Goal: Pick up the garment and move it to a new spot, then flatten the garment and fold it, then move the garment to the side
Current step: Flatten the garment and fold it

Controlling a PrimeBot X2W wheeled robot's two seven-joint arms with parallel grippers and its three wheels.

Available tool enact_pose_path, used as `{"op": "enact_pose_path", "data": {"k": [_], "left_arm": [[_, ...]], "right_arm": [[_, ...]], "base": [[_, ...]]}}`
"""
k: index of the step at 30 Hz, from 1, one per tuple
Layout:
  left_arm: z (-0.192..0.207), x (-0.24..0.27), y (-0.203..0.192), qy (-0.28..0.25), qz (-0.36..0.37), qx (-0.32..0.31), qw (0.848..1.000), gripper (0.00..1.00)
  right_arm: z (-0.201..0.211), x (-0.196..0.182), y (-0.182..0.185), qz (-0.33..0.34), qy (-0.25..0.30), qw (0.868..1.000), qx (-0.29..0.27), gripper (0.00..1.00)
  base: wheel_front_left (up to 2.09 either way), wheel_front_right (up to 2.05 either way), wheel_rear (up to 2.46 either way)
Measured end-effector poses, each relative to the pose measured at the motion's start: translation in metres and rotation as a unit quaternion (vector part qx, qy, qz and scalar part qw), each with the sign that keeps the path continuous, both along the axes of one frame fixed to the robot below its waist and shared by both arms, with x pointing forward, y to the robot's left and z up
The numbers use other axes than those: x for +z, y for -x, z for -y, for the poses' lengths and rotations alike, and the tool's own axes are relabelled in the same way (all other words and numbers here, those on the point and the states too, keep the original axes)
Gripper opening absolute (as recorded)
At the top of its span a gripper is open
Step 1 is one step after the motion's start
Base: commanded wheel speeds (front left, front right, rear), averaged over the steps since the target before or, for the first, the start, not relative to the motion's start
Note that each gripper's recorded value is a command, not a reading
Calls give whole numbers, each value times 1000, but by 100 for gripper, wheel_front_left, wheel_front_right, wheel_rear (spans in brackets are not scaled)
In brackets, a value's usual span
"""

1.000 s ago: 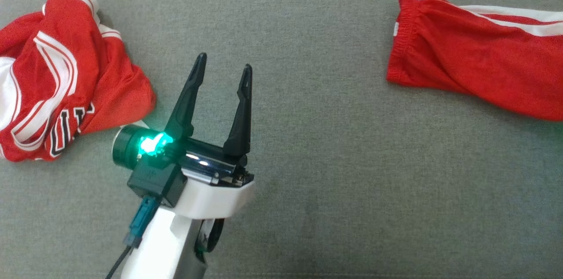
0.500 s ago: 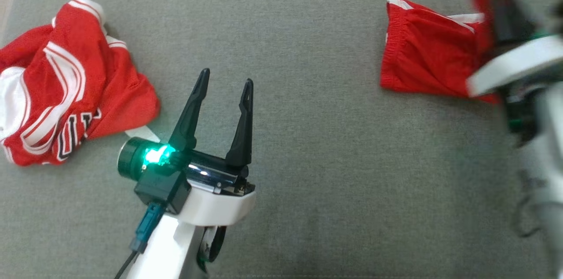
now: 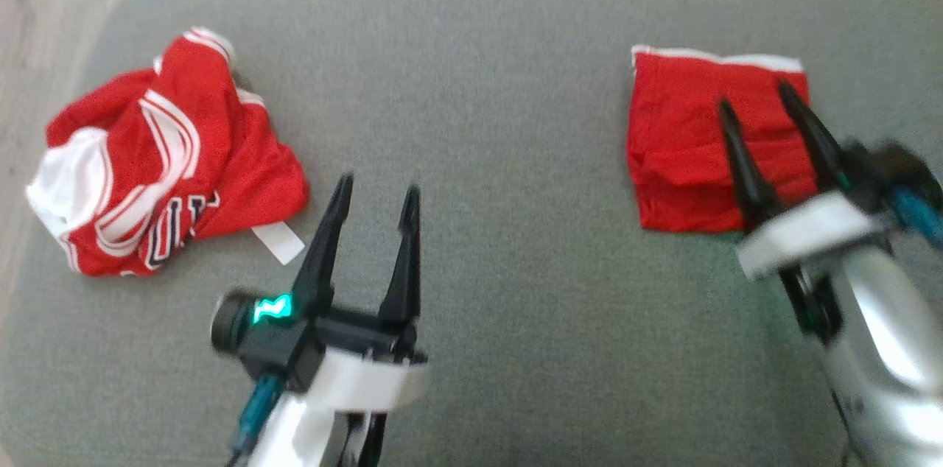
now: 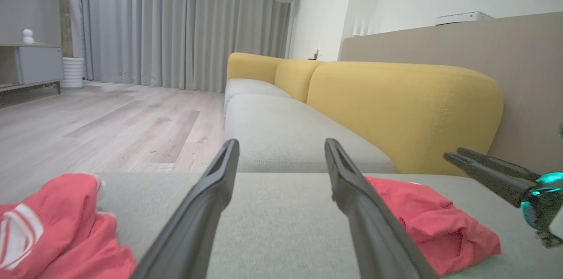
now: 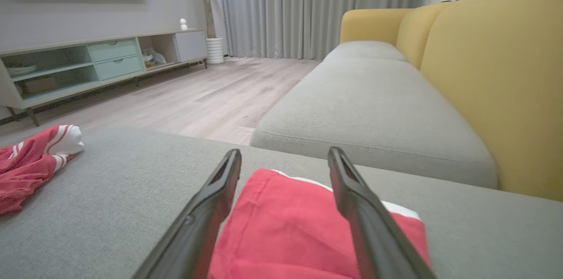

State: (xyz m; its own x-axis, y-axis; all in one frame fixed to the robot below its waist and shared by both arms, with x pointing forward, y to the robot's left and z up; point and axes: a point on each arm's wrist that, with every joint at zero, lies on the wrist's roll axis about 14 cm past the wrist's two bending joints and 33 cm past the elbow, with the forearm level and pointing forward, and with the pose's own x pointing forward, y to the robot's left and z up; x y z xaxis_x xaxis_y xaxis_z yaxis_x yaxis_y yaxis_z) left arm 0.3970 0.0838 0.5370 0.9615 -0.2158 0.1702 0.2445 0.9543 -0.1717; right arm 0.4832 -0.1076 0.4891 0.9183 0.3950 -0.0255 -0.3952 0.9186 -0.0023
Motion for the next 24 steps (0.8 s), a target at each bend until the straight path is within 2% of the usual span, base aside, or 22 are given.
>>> {"op": "enact_pose_path", "data": {"k": [2,7,13,24], "left_arm": [[-5,-6,12,1,-12,12,1000,100],[-22,-14,35,-2,-27,42,999,100],[-39,-22,59,-2,-36,69,997,100],[-41,-32,68,-10,-50,68,996,100]], "right_arm": [[16,1,17,5,-2,1000,-23,100],[38,30,66,56,-41,995,-77,100],[51,3,128,15,-54,992,-117,100],[56,5,143,20,-54,990,-130,100]], "base": [[0,0,0],[0,0,0],[0,0,0],[0,0,0]]}}
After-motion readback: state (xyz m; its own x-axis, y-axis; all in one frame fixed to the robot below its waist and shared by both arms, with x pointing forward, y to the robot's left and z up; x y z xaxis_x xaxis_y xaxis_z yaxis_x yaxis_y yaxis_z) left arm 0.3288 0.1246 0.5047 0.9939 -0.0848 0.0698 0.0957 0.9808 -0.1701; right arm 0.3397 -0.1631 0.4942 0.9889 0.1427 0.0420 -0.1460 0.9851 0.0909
